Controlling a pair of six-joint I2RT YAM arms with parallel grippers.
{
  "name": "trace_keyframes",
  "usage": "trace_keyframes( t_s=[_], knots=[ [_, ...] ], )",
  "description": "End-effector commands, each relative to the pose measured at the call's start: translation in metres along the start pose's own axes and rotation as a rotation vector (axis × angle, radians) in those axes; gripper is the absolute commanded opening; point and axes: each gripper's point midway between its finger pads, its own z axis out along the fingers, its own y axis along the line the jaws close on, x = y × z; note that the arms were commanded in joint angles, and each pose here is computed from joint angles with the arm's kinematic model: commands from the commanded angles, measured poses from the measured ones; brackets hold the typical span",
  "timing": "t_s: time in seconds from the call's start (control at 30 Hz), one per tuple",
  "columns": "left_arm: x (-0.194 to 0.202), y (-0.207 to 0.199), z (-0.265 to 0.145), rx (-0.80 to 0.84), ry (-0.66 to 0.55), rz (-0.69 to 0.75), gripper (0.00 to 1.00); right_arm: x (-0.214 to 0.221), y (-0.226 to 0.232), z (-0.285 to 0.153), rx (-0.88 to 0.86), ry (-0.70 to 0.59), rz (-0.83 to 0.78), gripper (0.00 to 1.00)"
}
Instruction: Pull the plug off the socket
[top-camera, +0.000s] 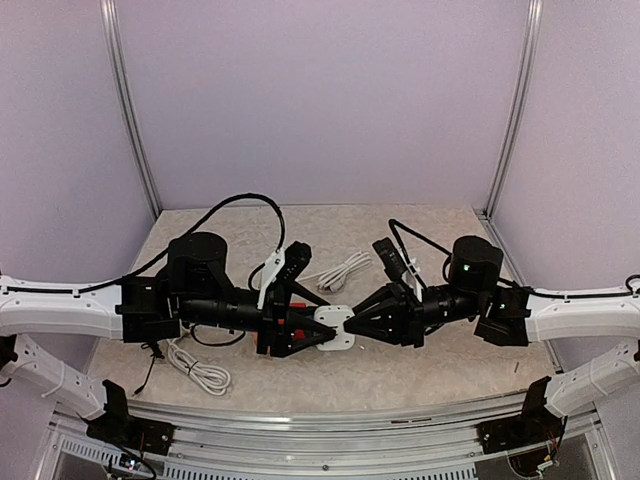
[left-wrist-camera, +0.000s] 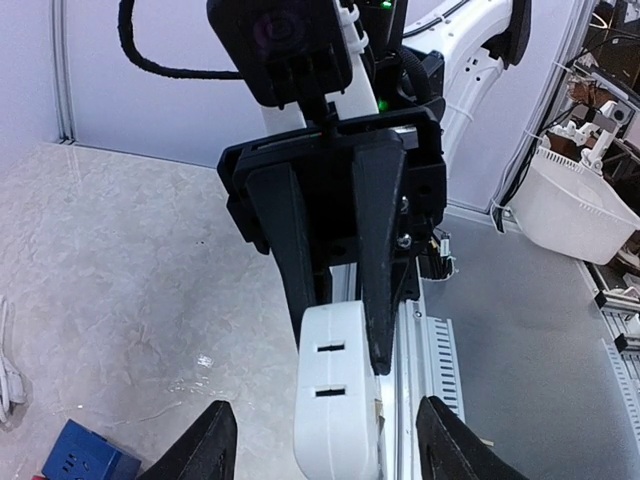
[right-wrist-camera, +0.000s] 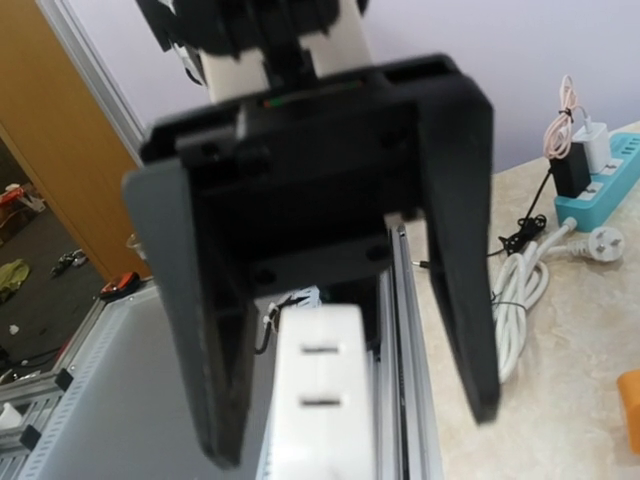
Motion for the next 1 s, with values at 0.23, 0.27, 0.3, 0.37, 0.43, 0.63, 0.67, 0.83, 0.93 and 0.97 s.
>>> trace_keyframes(
  t_s=[0.23,0.27,0.3,0.37,0.43,0.63,0.67,0.83,0.93,0.97],
  knots=[
    [0.001,0.017,0.003,-0.053,0.011,-0.024,0.53,-0.001,0.001,0.004,-0.014,-0.006,-0.010,0.00],
    [0.002,0.018,0.005,-0.056,0.016,-0.026,0.52,-0.002,0.001,0.005,-0.014,-0.007,-0.010,0.00],
    [0.004,0.019,0.007,-0.060,0.023,-0.027,0.50,-0.002,0.001,0.004,-0.014,-0.007,-0.009,0.00],
    [0.005,0.023,0.008,-0.078,0.032,-0.028,0.48,-0.002,0.001,0.005,-0.017,-0.010,-0.007,0.00],
    [0.007,0.026,0.010,-0.100,0.044,-0.026,0.47,-0.003,0.002,0.005,-0.022,-0.016,-0.006,0.00],
    [0.011,0.032,0.015,-0.127,0.073,-0.029,0.45,-0.003,0.001,0.004,-0.015,-0.019,-0.004,0.00],
    [0.011,0.029,0.014,-0.110,0.072,-0.027,0.50,-0.002,0.000,0.004,-0.010,-0.017,-0.005,0.00],
    [0.003,0.005,0.001,0.000,0.020,-0.011,0.69,0.000,-0.001,0.001,0.011,-0.017,-0.007,0.00],
    [0.005,0.007,-0.003,-0.015,0.025,-0.013,0.67,0.000,-0.002,0.001,0.014,-0.018,-0.007,0.00],
    [0.006,0.008,-0.003,-0.021,0.027,-0.014,0.66,0.000,-0.002,0.001,0.014,-0.019,-0.006,0.00]
  ],
)
